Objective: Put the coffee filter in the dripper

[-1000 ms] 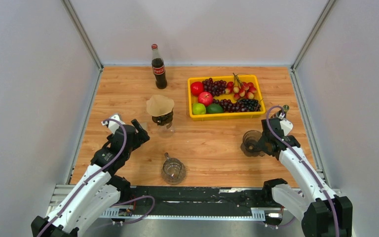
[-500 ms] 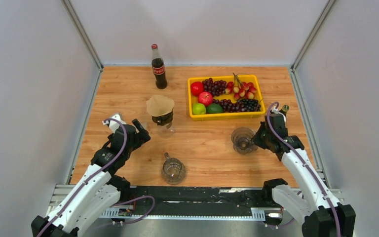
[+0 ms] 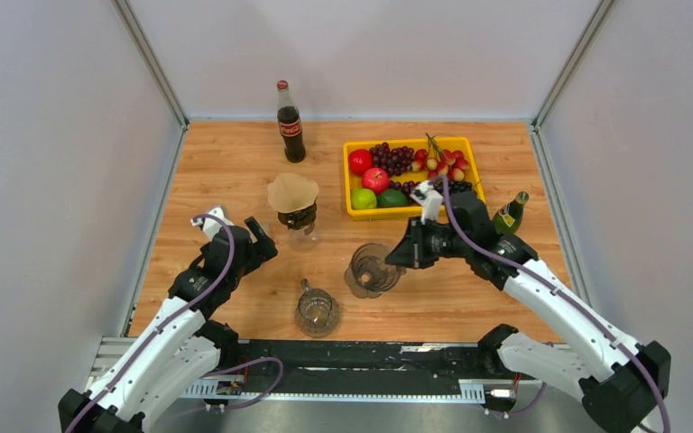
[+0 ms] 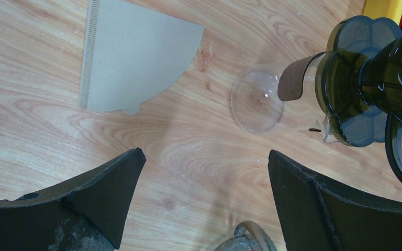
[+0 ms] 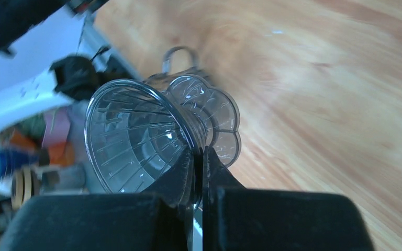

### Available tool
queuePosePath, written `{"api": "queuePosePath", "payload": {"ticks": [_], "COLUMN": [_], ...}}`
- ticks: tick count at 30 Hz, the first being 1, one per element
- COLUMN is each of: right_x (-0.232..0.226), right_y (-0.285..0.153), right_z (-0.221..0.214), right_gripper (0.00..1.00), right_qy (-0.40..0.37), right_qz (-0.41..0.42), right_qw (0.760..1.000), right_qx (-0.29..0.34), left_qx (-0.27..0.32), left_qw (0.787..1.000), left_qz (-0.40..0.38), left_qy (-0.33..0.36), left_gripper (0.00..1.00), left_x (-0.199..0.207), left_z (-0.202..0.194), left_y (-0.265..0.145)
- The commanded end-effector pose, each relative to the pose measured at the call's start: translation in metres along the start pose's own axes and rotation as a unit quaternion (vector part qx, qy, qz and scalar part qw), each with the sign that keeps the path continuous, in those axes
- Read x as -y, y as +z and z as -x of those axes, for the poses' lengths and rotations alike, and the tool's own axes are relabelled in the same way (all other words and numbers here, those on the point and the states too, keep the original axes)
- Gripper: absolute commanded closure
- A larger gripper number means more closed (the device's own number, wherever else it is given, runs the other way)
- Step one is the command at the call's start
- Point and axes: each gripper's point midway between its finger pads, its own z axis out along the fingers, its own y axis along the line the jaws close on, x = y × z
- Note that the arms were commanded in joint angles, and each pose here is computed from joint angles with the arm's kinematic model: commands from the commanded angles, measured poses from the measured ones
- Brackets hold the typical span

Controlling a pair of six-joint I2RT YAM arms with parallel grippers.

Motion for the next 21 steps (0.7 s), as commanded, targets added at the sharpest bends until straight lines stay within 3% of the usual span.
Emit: {"api": "queuePosePath", "payload": {"ticks": [1,10,21], "right_x": [-0.077,-0.119,-0.126], "right_y": [0.010,0.061,0.098], "right_z": [0.010,-0.010,-0.022], "right_gripper": [1.00,1.00,1.00], "right_qy": [-0.097,-0.151,-0.166], "right_qz": [0.105,0.119,0.103], "right_qw": [0.990,0.979,0.975], "right_qx": [-0.006,-0.070,-0.102], "left_qx": [0.010,-0.001,0.002], "left_qw": [1.000,1.000,0.999], "left_qz": [-0.017,0.011,0.018], "left_qy": [-0.015,-0.030,-0.036], "left_gripper": [0.00,0.00,0.00], "left_x": [0.012,0.001,-0.005], "left_z": [0.009,0.006,0.005], "left_y": [-0.002,0.000,-0.003]}}
